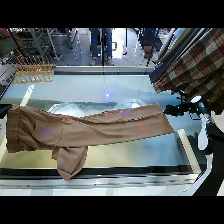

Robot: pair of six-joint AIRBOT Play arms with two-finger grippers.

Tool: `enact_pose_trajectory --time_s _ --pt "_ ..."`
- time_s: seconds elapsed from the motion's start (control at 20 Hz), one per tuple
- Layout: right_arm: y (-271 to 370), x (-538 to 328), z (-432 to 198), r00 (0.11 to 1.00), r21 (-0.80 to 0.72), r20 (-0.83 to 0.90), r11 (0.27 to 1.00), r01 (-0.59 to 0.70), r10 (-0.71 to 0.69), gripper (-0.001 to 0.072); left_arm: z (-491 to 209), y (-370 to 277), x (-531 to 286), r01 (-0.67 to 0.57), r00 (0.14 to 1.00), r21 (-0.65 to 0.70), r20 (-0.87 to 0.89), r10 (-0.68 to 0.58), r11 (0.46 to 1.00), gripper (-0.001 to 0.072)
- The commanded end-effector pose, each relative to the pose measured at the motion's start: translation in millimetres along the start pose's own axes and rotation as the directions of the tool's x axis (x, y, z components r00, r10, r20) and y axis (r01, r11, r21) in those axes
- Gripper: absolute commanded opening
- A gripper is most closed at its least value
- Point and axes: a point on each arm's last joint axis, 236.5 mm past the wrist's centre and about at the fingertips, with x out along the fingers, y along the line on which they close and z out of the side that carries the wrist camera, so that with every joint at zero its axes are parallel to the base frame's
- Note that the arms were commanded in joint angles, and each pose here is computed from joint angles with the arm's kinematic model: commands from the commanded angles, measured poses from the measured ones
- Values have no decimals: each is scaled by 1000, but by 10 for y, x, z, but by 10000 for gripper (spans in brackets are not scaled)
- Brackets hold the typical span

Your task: Fold the clothes and pants, and hang the long-sleeved shirts on hangers.

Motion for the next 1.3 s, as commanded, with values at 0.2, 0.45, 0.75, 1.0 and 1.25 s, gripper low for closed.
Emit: enact_pose_trajectory --time_s 0.2,0.45,0.75,1.0,1.25 --pt "66 65 91 999 -11 37 1000 -19 19 148 -1 5 2 -1 1000 -1 0 1 1000 16" --pt "91 61 110 999 -34 44 999 -28 29 16 0 6 0 -1 1000 -1 0 1 1000 16" --pt "345 -54 121 992 -116 35 986 -117 122 12 3 0 -3 1 1000 -1 1 -1 1000 16" --pt "1235 -1438 623 946 -295 218 940 -171 241 12 274 -701 -226 126 988 91 75 -133 988 16" --pt "2089 -3811 765 721 -366 628 929 -59 294 12 832 -2861 -1412 467 756 390 289 -587 793 15"
